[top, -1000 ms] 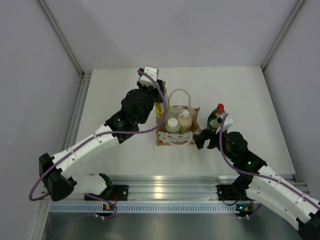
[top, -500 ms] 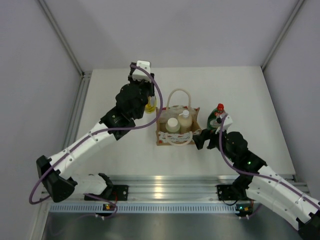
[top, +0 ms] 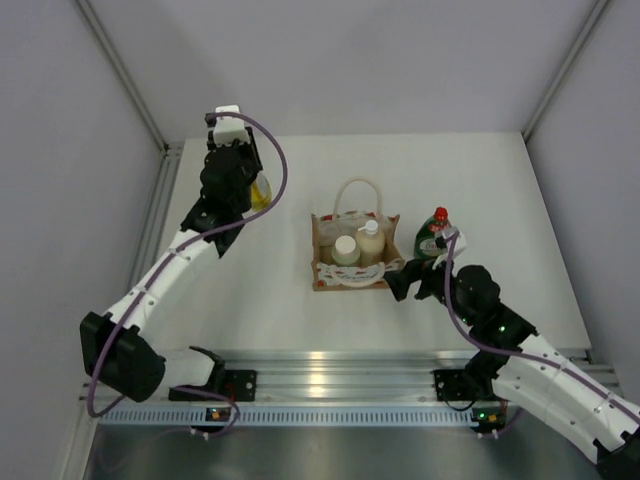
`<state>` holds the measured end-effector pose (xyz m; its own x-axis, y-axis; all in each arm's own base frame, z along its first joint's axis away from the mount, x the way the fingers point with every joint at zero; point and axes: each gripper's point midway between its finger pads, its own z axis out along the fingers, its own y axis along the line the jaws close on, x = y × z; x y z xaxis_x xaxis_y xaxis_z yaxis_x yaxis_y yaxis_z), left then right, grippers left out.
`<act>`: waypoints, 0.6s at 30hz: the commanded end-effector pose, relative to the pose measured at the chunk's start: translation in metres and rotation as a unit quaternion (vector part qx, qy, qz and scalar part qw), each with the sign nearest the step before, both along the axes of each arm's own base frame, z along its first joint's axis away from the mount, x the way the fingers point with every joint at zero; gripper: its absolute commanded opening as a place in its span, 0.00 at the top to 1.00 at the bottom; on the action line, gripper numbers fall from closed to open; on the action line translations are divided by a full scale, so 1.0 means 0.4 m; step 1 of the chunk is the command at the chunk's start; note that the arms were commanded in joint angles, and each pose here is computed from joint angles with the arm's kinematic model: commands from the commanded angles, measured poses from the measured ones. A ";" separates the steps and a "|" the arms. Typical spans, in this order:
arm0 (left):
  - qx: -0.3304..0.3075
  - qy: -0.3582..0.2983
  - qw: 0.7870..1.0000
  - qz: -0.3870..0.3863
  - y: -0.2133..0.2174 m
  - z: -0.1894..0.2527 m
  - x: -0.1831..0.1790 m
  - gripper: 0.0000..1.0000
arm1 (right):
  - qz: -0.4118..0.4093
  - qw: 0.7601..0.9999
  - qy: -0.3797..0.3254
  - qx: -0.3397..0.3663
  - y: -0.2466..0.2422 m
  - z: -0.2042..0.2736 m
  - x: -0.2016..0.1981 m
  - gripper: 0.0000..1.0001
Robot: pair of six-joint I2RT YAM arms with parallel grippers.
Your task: Take the personal care products out of the canvas bag
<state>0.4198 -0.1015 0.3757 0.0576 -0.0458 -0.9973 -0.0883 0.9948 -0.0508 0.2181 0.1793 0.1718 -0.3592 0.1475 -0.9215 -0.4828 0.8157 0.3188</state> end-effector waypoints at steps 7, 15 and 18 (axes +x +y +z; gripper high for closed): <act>-0.057 -0.076 0.994 0.047 0.056 -0.018 0.122 1.00 | 0.036 0.996 -0.057 0.053 0.027 0.097 -0.023 0.04; -0.085 -0.050 0.991 0.086 0.099 -0.155 0.156 1.00 | 0.065 0.993 -0.061 0.075 0.044 0.126 -0.049 0.03; -0.089 -0.048 0.991 0.090 0.105 -0.191 0.144 1.00 | 0.065 0.993 -0.064 0.080 0.043 0.132 -0.051 0.03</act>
<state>0.4738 -0.0644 0.2184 -0.1399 -0.0650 -0.9880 -0.2493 0.9680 -0.0284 0.2022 0.1879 0.1988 -0.3162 0.1981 -0.9278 -0.5728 0.7397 0.3532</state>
